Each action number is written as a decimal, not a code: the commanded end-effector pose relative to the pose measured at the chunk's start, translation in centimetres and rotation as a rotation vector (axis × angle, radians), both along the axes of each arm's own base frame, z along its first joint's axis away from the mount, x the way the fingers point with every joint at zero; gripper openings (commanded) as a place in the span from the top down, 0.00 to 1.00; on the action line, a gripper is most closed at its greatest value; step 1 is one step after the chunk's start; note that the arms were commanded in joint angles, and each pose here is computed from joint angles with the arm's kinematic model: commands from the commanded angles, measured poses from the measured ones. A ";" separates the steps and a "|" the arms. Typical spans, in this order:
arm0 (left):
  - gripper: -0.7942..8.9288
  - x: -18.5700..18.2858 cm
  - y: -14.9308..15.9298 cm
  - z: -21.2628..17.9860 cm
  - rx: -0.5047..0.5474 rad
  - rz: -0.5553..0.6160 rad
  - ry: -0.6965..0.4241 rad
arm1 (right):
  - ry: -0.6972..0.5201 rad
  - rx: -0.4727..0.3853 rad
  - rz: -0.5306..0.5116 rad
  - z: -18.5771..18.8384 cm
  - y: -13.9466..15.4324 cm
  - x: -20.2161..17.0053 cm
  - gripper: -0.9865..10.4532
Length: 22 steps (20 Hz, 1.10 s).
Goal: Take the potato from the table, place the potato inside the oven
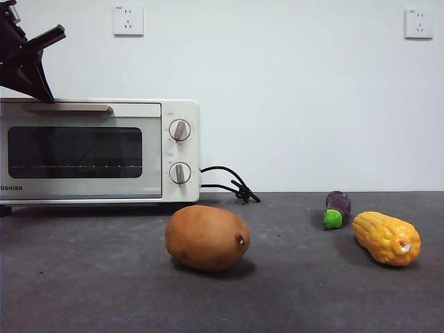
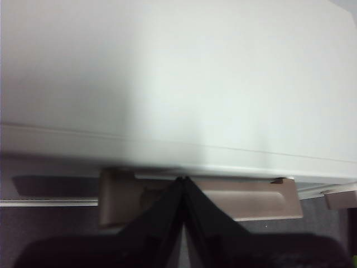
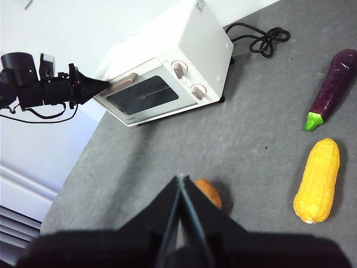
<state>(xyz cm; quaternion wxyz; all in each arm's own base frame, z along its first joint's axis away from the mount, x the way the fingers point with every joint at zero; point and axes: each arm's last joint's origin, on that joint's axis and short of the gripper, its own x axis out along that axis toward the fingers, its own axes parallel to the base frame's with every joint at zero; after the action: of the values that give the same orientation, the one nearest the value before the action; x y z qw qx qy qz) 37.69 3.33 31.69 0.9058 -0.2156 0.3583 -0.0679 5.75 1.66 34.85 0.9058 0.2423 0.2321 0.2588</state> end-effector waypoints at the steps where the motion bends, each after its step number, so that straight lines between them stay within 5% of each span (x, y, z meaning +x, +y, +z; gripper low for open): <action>1: 0.92 0.3 0.2 -1.3 0.026 -0.007 0.063 | -0.012 -0.003 0.004 0.2 0.0 -0.1 0.91; 14: 0.92 -0.9 -0.5 -2.4 0.099 -0.086 0.207 | -0.019 0.002 0.029 0.2 0.1 -0.1 0.91; 22: 0.92 -1.6 -2.4 -3.0 0.321 -0.130 0.299 | -0.030 0.024 0.110 0.3 0.3 -0.3 0.91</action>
<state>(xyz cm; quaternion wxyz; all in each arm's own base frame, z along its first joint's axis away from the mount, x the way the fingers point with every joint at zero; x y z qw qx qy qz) 35.41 0.99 31.99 0.8876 -0.0773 0.4520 -0.0426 5.58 1.90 34.93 0.8884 0.2443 0.2369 0.3082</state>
